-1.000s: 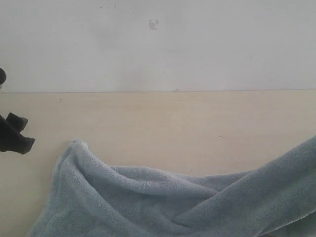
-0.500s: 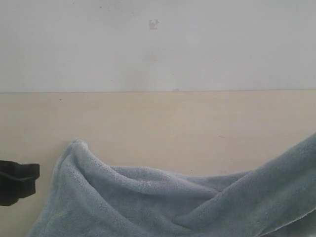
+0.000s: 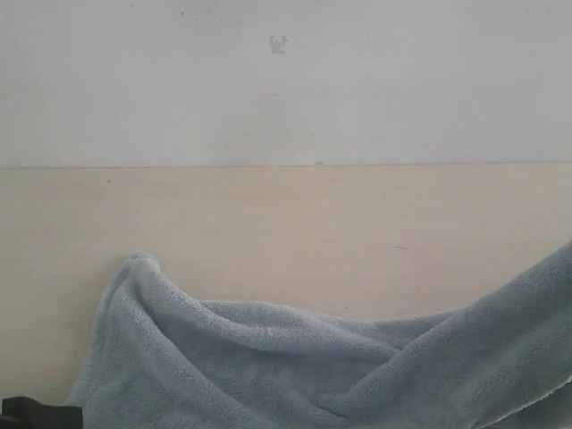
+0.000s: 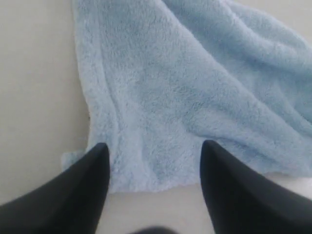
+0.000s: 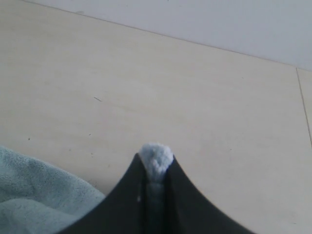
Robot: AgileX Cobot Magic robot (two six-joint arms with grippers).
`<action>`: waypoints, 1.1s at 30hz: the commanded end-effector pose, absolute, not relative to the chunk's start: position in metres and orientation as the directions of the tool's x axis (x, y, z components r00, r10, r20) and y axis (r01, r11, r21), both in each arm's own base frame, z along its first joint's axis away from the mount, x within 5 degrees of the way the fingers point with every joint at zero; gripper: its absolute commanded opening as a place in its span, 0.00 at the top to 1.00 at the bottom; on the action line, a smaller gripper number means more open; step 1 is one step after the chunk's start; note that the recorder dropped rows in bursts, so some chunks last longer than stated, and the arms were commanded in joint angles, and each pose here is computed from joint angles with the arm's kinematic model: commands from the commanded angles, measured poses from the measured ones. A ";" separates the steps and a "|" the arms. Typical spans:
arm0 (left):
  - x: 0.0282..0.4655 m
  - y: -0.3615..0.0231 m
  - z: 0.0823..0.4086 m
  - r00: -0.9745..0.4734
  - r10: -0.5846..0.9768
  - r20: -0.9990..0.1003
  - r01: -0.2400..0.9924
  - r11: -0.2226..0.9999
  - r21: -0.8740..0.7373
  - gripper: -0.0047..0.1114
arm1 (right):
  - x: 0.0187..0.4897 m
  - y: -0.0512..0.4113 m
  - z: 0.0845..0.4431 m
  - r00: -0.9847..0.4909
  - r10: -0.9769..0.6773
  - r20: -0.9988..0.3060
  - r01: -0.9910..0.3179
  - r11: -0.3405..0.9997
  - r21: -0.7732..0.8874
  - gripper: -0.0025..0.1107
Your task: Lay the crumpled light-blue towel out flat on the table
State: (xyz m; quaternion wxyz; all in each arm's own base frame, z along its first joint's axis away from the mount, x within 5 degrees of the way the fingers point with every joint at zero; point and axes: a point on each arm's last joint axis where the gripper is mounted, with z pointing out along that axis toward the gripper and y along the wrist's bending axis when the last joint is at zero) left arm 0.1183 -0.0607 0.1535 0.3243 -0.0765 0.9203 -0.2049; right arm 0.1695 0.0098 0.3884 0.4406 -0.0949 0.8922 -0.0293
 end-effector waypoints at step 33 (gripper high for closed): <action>0.136 -0.061 0.102 -0.923 -0.072 -0.378 -0.030 0.993 -0.117 0.35 | 0.169 0.017 0.389 -0.572 -0.208 -0.793 -0.215 0.971 -0.100 0.98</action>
